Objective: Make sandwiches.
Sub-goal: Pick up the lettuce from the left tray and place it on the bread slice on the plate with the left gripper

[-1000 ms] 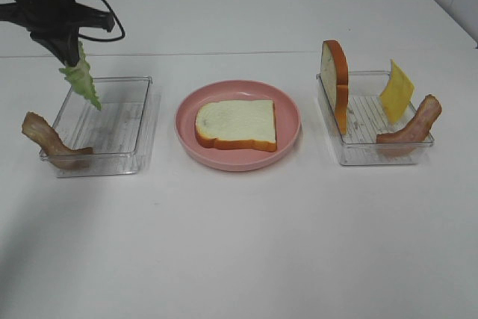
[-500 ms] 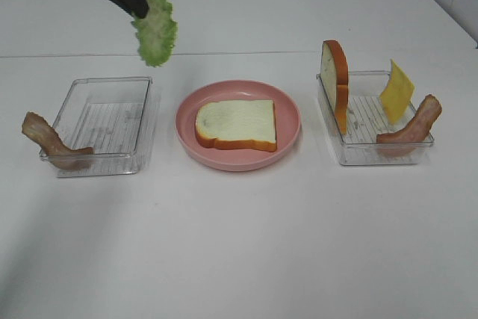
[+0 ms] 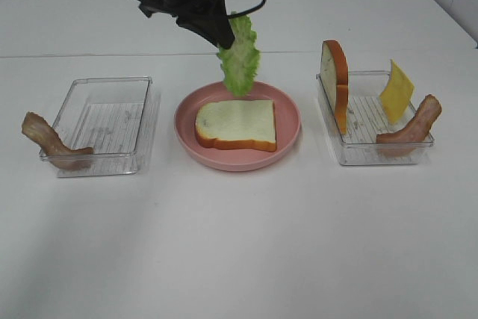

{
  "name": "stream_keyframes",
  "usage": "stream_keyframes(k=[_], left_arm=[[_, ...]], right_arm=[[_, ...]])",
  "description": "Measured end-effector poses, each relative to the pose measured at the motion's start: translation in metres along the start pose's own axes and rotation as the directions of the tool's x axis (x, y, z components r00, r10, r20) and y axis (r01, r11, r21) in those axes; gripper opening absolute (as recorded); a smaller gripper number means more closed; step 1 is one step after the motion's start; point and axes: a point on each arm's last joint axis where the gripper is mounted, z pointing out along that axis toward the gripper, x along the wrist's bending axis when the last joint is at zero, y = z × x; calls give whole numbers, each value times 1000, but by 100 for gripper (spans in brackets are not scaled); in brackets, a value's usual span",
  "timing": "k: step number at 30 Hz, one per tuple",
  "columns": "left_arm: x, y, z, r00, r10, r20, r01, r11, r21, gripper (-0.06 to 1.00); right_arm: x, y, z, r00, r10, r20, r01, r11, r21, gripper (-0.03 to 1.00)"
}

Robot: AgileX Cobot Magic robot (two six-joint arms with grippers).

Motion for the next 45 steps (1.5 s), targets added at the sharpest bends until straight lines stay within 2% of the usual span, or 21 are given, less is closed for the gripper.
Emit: stream_keyframes(k=[5, 14, 21, 28, 29, 31, 32, 33, 35, 37, 45], left_arm=[[0, -3, 27, 999, -17, 39, 16, 999, 29, 0], [-5, -9, 63, 993, 3, 115, -10, 998, 62, 0], [-3, -11, 71, 993, 3, 120, -11, 997, 72, 0], [22, -18, 94, 999, -15, 49, 9, 992, 127, 0], [29, -19, 96, 1000, -19, 14, 17, 990, 143, 0], [33, -19, 96, 1000, -20, -3, 20, 989, 145, 0], [39, -20, 95, 999, -10, -51, 18, 988, 150, 0], [39, -20, 95, 999, -10, -51, 18, 988, 150, 0], [43, -20, 95, 994, -12, -106, 29, 987, 157, 0], [45, -21, 94, 992, -17, -128, 38, 986, 160, 0], [46, -21, 94, 991, -21, -134, 43, 986, 162, 0]], right_arm=[[0, 0, 0, 1000, 0, 0, 0, 1000, 0, 80], [0, 0, 0, 1000, 0, 0, 0, 1000, 0, 80], [0, 0, 0, 1000, 0, 0, 0, 1000, 0, 80], [0, 0, 0, 1000, 0, 0, 0, 1000, 0, 80], [0, 0, 0, 1000, 0, 0, 0, 1000, 0, 80], [0, 0, 0, 1000, 0, 0, 0, 1000, 0, 80], [0, 0, 0, 1000, 0, 0, 0, 1000, 0, 80], [0, 0, 0, 1000, 0, 0, 0, 1000, 0, 80], [0, 0, 0, 1000, 0, 0, 0, 1000, 0, 80], [0, 0, 0, 1000, 0, 0, 0, 1000, 0, 80], [0, 0, 0, 1000, 0, 0, 0, 1000, 0, 80]])
